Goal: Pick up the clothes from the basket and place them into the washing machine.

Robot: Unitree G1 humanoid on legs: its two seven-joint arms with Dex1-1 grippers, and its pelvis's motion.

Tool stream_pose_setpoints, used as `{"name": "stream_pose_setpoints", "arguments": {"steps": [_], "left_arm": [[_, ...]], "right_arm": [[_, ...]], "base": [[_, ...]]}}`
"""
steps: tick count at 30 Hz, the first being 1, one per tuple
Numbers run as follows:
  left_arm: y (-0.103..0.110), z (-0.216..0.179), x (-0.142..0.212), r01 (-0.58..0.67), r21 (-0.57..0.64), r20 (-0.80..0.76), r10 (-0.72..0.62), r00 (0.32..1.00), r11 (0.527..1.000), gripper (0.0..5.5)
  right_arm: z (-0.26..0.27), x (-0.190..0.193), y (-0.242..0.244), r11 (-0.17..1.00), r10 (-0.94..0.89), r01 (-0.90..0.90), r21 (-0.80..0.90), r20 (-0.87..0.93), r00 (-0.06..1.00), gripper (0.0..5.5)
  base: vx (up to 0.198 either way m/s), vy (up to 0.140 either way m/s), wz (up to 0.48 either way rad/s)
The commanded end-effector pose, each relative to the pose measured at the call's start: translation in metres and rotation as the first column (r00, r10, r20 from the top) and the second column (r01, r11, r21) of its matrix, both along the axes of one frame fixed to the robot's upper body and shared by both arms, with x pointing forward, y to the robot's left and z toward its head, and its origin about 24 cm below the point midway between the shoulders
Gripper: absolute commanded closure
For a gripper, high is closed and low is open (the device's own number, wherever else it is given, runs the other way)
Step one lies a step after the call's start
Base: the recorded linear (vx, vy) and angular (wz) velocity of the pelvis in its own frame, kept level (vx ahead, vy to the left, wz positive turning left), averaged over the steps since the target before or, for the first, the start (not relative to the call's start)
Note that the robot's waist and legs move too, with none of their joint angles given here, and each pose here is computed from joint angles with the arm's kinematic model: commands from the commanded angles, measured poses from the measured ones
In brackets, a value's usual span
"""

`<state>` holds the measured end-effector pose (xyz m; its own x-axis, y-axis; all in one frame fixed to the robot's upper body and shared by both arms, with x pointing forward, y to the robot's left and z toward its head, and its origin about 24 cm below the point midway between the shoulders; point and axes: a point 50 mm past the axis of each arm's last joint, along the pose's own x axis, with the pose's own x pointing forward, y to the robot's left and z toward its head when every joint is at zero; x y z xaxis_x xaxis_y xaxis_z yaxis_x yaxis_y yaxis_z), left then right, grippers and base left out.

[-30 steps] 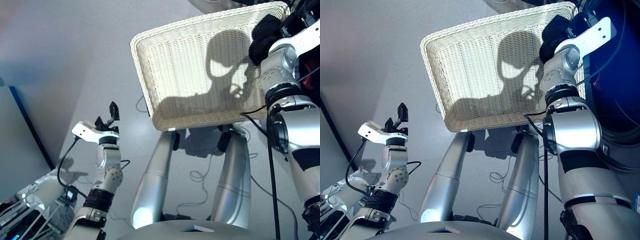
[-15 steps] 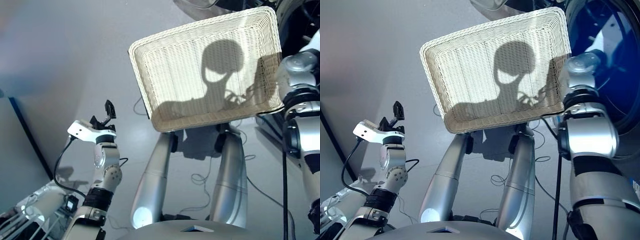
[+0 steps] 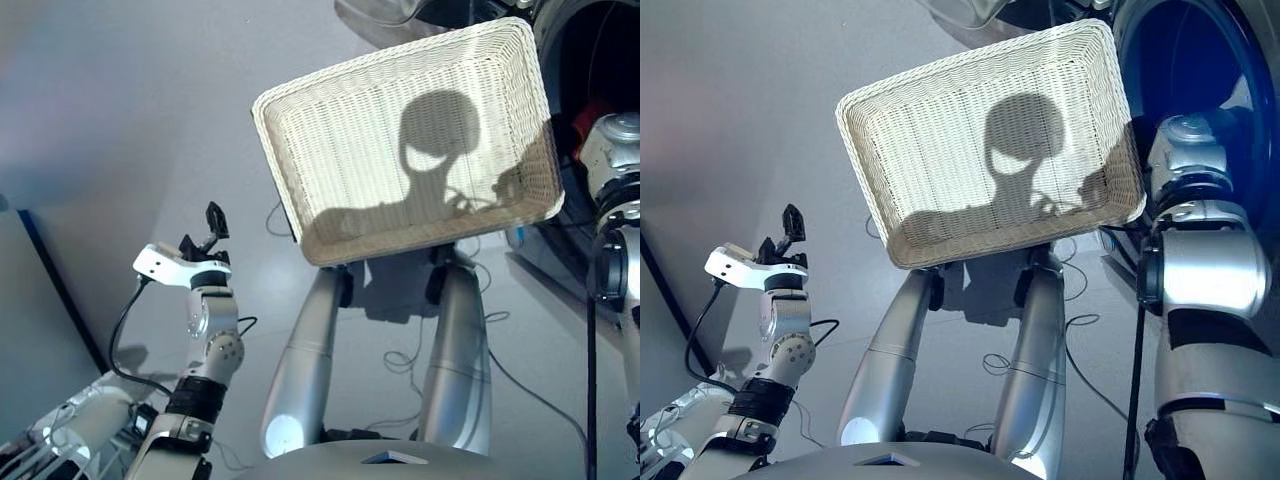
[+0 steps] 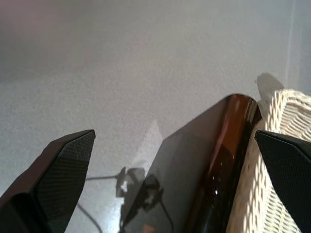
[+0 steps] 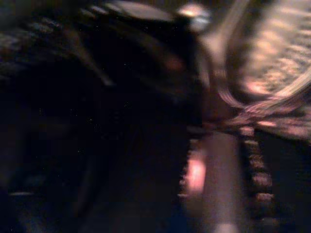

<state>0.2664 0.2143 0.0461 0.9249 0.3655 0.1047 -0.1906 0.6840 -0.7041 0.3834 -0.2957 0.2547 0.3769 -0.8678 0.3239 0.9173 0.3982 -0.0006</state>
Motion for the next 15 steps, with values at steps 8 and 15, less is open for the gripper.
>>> {"name": "stream_pose_setpoints", "arguments": {"steps": [8, 15], "left_arm": [[0.036, -0.006, -0.016, -0.082, 0.006, 0.022, 0.082, 0.996, 0.997, 0.00], [0.032, -0.010, -0.015, -0.065, -0.006, 0.024, 0.065, 0.998, 0.998, 0.00]], "right_arm": [[-0.017, 0.001, 0.015, 0.765, 0.457, -0.627, 0.144, 0.565, 0.687, 0.00], [-0.039, 0.010, 0.027, 0.660, 0.553, -0.729, 0.182, 0.538, 0.636, 0.00]], "base": [[0.000, 0.000, 0.000], [0.000, 0.000, 0.000]]}}
